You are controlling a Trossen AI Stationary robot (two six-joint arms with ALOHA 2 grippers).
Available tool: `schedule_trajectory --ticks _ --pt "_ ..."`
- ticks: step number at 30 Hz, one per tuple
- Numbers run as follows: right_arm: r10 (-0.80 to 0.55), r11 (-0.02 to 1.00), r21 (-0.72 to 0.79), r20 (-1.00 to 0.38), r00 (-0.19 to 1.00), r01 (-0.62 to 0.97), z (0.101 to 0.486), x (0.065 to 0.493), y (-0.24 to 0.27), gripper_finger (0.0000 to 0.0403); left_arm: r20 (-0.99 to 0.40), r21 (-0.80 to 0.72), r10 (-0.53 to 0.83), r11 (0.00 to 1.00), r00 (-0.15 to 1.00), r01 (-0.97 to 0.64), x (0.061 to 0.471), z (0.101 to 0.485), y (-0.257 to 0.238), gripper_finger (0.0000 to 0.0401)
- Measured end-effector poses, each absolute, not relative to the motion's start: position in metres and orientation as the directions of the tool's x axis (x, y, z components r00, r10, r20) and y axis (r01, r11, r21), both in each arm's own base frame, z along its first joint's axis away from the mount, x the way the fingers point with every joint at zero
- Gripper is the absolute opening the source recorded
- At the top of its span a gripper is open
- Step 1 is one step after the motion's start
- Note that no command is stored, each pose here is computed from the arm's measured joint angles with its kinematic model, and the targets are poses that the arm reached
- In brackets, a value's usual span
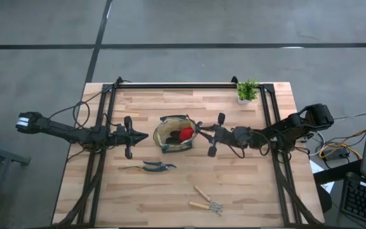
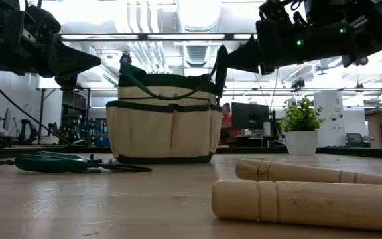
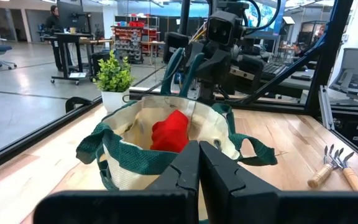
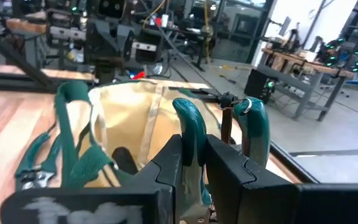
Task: Pick & Place Garden tools in Gardening bag
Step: Put the right green shear scissors into the brown gardening bag
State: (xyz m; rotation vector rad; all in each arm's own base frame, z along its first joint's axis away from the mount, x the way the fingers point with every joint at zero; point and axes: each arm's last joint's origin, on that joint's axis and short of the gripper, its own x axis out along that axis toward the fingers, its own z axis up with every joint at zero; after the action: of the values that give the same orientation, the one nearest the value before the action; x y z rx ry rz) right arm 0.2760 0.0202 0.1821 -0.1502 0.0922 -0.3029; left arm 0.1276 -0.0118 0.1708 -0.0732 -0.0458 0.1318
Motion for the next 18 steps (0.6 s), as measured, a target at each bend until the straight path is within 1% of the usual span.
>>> schedule_trajectory --ticks 6,13,18 --pt "-0.293 0.946 -0.179 -0.116 0.949 0.27 0.1771 0.2756 0.02 0.0052 0.041 -0.076 0.133 0.989 0.99 -0.13 0.1276 0.1708 -0.0117 0.0012" --pt "-0.308 0.942 -0.177 -0.118 0.944 0.285 0.1769 0.2757 0.0176 0.0064 0.041 -0.076 0.134 0.989 0.99 -0.13 0.1276 0.1708 -0.0117 0.0012" --pt "-0.316 0.948 -0.077 -0.135 0.939 0.308 0.1752 0.2756 0.0152 0.0084 0.041 -0.076 0.133 0.989 0.99 -0.13 0.1276 0.1708 -0.0117 0.0012"
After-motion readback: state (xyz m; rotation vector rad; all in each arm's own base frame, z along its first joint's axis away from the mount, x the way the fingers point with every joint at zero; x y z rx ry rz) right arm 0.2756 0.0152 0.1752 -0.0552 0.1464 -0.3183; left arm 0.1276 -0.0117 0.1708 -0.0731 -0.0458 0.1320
